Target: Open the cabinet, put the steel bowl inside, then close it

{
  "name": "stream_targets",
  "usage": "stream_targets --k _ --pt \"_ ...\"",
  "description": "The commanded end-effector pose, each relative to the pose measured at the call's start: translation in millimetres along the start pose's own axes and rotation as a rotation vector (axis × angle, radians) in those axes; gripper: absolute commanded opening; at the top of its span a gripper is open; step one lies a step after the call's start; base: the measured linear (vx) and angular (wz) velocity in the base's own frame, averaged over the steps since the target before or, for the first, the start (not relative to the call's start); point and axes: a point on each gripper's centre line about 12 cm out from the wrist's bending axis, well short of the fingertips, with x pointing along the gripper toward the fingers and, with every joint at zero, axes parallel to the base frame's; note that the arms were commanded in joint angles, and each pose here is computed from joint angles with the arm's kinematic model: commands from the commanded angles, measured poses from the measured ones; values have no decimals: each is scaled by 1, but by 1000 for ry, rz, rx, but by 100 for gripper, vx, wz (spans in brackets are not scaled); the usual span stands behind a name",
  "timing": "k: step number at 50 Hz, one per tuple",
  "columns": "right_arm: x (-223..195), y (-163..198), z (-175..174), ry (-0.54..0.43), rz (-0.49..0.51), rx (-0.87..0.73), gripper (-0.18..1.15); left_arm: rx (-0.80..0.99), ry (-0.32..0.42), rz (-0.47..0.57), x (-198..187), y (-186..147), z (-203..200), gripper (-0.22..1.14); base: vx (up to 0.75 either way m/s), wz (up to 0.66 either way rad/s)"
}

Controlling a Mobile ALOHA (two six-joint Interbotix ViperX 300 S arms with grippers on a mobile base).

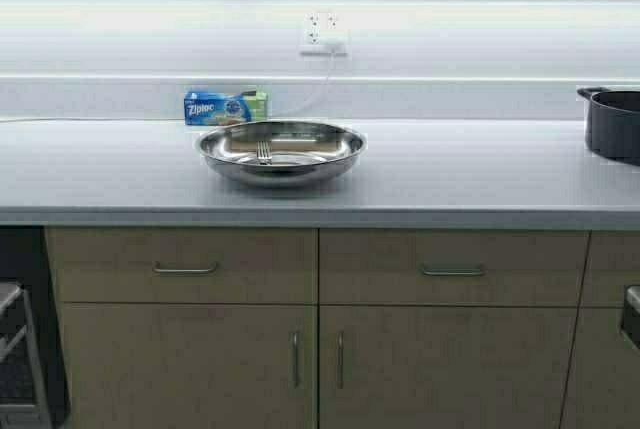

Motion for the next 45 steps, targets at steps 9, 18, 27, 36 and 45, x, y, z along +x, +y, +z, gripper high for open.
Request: stream_targets --k 9,18,27,36,45 --pt "4 1 -3 55 3 22 6 28 23 -13 3 -2 0 5 5 6" --pt "4 1 -3 58 3 26 6 22 26 -13 5 -2 0 2 14 6" --pt "4 1 -4 61 3 25 6 15 21 -13 4 -2 0 2 23 3" --pt "5 1 -7 71 2 26 6 8 37 -12 6 -2 -4 2 29 0" --pt "6 1 -9 78 2 25 6 -6 34 -11 3 -2 -5 2 30 -3"
